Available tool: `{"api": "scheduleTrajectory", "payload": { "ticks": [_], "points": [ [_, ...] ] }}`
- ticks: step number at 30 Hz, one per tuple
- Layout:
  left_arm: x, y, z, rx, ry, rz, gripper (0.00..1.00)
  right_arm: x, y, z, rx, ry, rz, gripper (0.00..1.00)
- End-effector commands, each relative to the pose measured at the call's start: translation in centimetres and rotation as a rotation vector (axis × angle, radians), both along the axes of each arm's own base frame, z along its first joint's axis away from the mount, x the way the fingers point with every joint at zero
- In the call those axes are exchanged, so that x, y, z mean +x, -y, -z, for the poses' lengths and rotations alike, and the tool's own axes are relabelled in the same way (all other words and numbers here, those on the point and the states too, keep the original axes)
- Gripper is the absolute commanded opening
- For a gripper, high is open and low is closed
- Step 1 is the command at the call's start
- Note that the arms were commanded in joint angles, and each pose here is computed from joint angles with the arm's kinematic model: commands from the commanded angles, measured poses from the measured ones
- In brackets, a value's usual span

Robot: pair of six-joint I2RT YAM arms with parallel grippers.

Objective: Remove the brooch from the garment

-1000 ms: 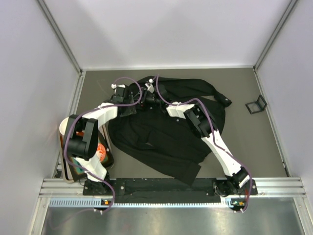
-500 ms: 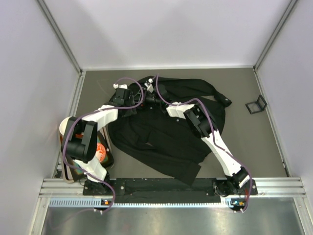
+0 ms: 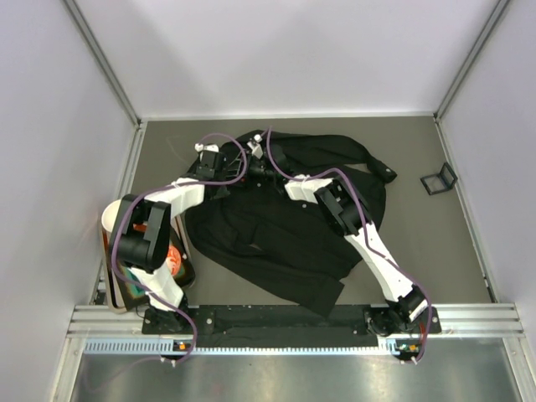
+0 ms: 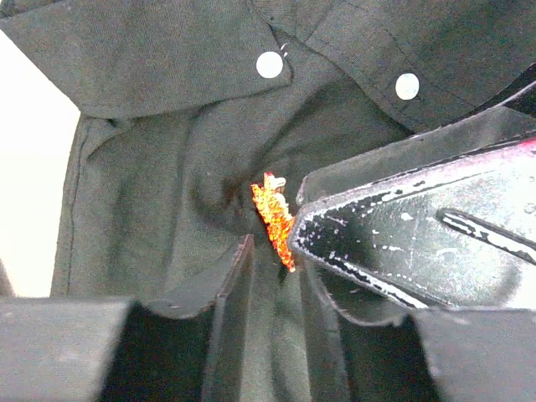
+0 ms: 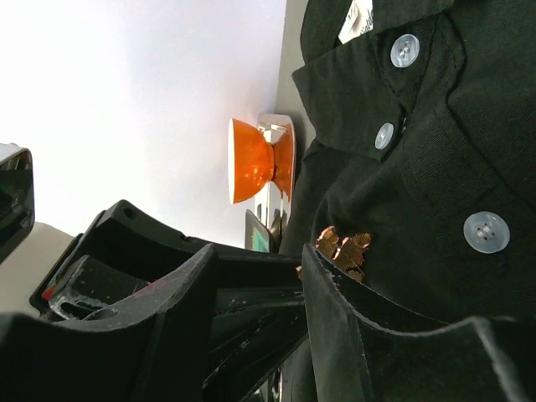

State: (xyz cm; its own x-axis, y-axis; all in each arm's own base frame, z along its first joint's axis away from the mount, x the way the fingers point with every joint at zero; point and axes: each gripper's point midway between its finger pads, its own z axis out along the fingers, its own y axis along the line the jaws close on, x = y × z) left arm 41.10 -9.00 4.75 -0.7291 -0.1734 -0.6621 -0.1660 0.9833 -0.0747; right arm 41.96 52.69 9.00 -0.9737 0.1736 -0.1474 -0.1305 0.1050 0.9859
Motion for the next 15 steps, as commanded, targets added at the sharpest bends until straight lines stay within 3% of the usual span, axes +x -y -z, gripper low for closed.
{"api": "scheduleTrajectory", "payload": {
  "ticks": [1, 2, 6, 15],
  "points": [
    [4.3, 0.6, -3.2, -0.025, 0.166, -0.032, 0.3, -6.2, -2.8, -1.9, 0.047, 0.078, -0.191, 0.46],
    [4.1, 0.6, -3.1, -0.027, 0.153, -0.042, 0.23, -6.2, -2.7, -2.2, 0.036, 0.092, -0.189, 0.46],
    [4.0, 1.1, -3.3, -0.056, 0.145, -0.041, 0.19, -5.6, -2.0, -2.3, -0.009, 0.123, -0.164, 0.46],
    [2.8, 1.1, -3.5, -0.067, 0.144, -0.025, 0.15, -3.2, 0.7, -2.0, -0.068, 0.149, -0.106, 0.47]
  ]
}}
